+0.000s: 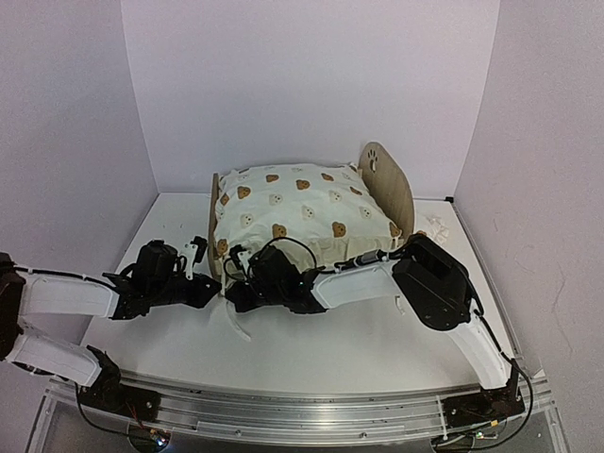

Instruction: Set up the pet bed

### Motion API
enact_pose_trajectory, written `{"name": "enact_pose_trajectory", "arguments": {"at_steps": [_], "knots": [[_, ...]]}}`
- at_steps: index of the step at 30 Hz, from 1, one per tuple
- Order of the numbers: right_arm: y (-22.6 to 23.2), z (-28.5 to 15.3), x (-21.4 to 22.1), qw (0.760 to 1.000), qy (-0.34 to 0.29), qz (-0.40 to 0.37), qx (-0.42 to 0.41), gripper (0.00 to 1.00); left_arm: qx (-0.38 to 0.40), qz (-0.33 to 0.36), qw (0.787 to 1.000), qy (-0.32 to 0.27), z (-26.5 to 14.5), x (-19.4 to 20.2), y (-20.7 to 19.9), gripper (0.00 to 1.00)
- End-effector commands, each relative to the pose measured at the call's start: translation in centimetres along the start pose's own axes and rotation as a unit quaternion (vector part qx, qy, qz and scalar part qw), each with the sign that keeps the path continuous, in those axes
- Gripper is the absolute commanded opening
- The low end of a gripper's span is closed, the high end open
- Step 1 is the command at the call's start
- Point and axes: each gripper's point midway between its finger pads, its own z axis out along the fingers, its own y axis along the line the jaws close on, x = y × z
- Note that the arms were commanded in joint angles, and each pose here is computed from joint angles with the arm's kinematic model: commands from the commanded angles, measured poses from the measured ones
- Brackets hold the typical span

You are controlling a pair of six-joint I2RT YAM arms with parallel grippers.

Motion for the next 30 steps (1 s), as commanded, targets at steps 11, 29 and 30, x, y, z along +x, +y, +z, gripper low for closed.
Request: {"name": "enact_pose_trajectory", "arguments": {"at_steps": [11,29,30], "knots": [[1.4,-3.2,-7.5,0.994,-0.103,-0.031,0.010,0.00,-0.007,0.018,0.998,-0.055,0.6,-1.1,-0.9,0.27],[-0.4,-5.1,-6.3,0.993,-0.113,-0.012,0.026,0.00,0.043,0.075,0.995,-0.042,2.2,-0.4,-4.3,0.19],[-0.4,-5.1,-6.2,0.993,-0.112,-0.011,0.025,0.00,0.030,0.071,0.996,-0.041,2.3,-0.2,-3.9,0.20]]}}
